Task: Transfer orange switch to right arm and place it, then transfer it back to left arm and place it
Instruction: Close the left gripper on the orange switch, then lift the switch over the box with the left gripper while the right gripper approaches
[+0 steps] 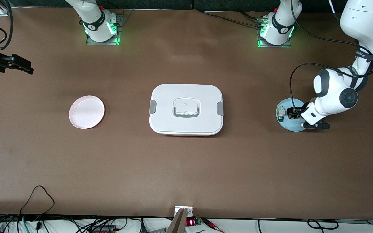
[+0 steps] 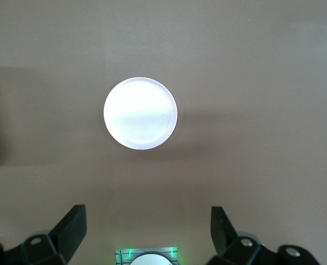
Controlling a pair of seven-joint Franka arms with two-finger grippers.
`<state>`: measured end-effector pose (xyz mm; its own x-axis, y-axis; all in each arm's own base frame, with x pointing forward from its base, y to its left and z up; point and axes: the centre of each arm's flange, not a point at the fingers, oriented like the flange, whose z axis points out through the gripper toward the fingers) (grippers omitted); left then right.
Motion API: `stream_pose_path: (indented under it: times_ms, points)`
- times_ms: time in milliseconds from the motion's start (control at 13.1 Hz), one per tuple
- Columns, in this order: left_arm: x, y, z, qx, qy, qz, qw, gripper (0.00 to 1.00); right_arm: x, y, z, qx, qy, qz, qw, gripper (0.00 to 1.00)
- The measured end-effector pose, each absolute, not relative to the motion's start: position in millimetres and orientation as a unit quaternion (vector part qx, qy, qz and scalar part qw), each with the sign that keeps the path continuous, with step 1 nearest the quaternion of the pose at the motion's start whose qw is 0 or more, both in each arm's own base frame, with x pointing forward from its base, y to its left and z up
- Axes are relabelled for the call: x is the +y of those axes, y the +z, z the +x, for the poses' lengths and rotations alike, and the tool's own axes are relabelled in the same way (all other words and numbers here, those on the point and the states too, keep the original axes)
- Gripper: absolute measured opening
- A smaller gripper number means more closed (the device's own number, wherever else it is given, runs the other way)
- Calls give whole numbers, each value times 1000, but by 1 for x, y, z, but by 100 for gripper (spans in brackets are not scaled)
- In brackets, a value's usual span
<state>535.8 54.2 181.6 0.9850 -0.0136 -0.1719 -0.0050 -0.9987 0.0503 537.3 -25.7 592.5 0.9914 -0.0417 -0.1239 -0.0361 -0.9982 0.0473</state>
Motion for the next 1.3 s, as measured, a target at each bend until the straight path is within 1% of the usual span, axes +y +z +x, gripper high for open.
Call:
stream_pose_path:
  times_ms: [153, 229, 306, 382, 458, 535, 993, 1298]
  points:
    - [54, 181, 535, -5, -87, 996, 25, 100, -26, 592, 537, -19, -63, 998, 23, 100]
    - [54, 181, 535, -5, -87, 996, 25, 96, -26, 592, 537, -19, -63, 998, 23, 100]
    - [53, 181, 535, -5, -87, 996, 25, 96, -26, 592, 537, -19, -63, 998, 23, 100]
    - [51, 181, 535, -7, -87, 996, 26, 89, -26, 592, 537, -19, -63, 998, 23, 100]
    - [50, 181, 536, -8, -87, 996, 26, 76, -26, 592, 537, -20, -63, 998, 23, 100]
    - [49, 182, 536, -9, -86, 996, 27, 72, -26, 592, 537, -20, -63, 998, 23, 100]
    - [47, 190, 541, -22, -78, 996, 27, 72, -26, 592, 537, -20, -63, 998, 23, 100]
    - [42, 227, 547, -33, -97, 994, 27, 72, -26, 592, 537, -20, -63, 998, 23, 100]
